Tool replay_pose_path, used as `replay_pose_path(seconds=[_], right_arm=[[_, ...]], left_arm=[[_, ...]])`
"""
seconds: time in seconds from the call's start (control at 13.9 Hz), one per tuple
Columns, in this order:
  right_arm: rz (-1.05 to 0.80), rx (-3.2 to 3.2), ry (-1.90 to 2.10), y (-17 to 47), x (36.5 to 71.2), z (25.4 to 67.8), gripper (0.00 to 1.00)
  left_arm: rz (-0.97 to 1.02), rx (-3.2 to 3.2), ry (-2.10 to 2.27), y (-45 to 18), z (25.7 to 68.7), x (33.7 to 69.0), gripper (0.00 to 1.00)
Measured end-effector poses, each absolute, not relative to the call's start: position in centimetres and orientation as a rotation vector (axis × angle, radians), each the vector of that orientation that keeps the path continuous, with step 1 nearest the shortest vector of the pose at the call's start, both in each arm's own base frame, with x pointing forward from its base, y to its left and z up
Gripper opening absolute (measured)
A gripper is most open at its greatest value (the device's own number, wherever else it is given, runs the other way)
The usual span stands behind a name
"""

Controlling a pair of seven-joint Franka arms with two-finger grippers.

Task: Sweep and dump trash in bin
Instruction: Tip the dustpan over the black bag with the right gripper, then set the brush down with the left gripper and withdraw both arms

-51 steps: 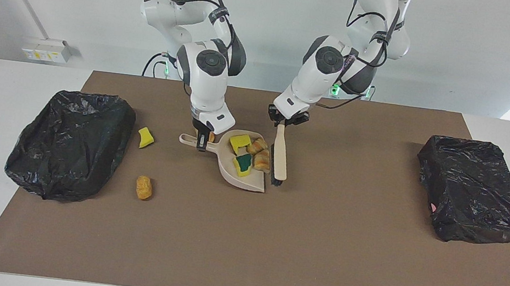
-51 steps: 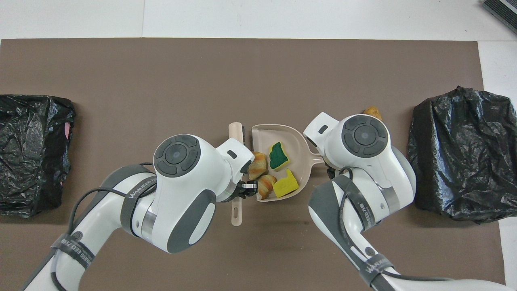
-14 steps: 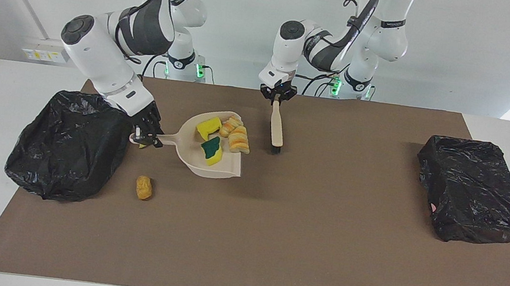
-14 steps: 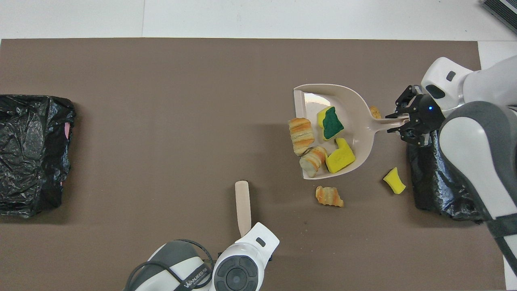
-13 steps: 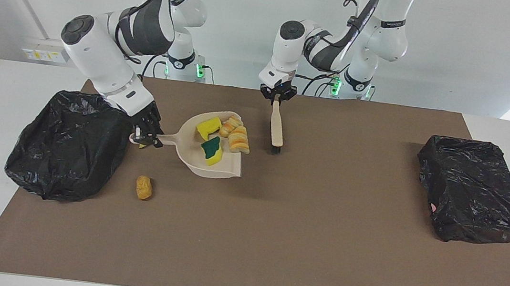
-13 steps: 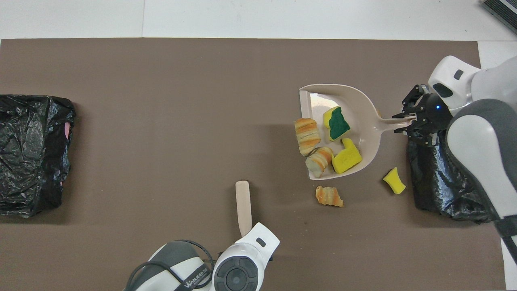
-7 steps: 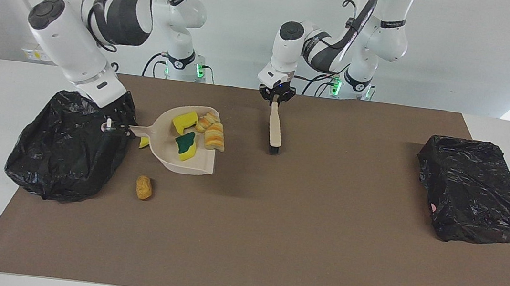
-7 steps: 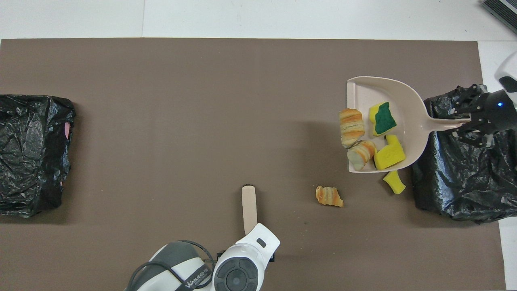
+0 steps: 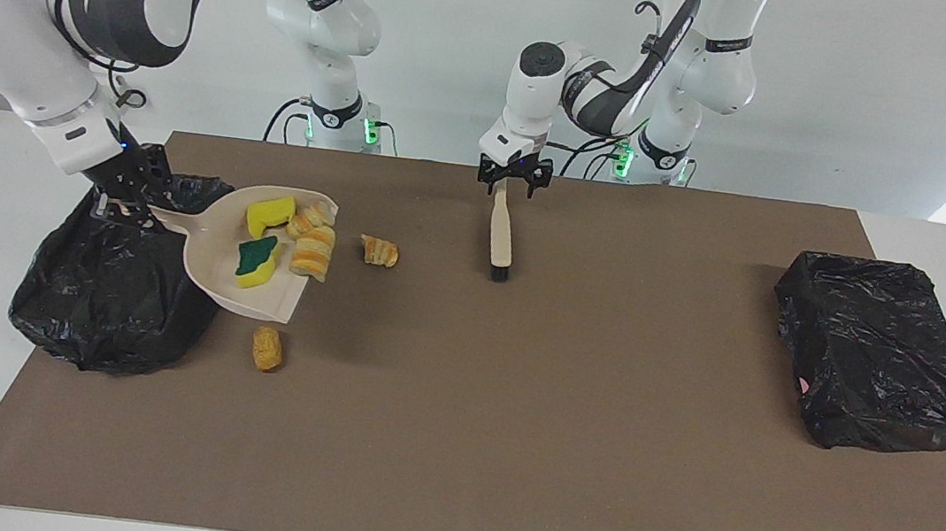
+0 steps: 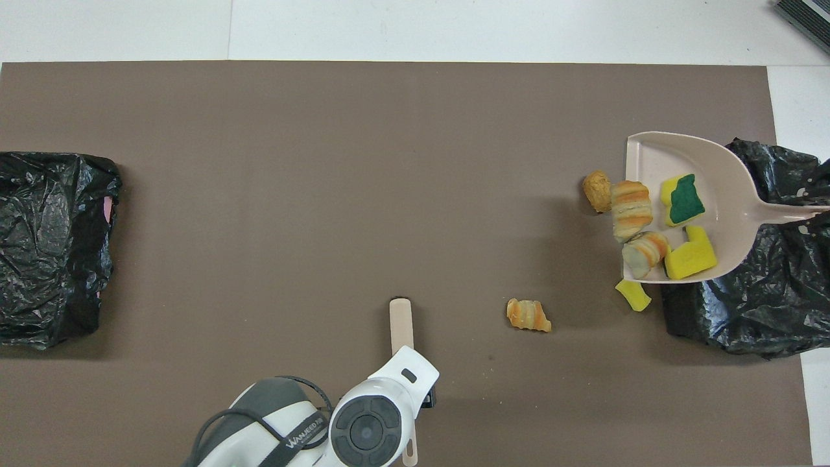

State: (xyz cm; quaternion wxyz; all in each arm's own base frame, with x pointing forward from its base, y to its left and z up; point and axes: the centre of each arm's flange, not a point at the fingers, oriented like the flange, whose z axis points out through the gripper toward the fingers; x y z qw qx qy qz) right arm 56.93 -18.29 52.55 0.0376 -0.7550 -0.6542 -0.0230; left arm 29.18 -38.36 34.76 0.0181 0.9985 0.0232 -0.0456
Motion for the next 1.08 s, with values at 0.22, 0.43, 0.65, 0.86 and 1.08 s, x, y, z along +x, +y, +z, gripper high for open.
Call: replay_pose_path(seconds=[0.22,0.43,0.65,0.86,1.08], right_arm=[[-0.012,-2.405,-1.962,-24.2,54.8,53.0,0.31],[0.126,-2.473,-1.999,-29.0,52.8,53.7,0.31],[0.256,-2.545,-2.024,-31.9,51.6,54.5,0.31],[0.422,-2.596,-2.060,-33.5,50.9,55.3,0.31],[0.664,-2.603,-2.125,-30.5,52.8,55.0,0.31]], left_arm=[[-0.145,3.088,0.204,-36.3,37.0,33.3,1.00],[-0.138,3.067,0.342,-32.9,40.4,38.0,1.00],[-0.124,3.046,0.412,-27.7,44.2,42.1,1.00],[-0.165,3.054,0.427,-22.2,46.3,43.6,1.00],[-0.188,3.087,0.420,-18.0,47.0,44.4,1.00]])
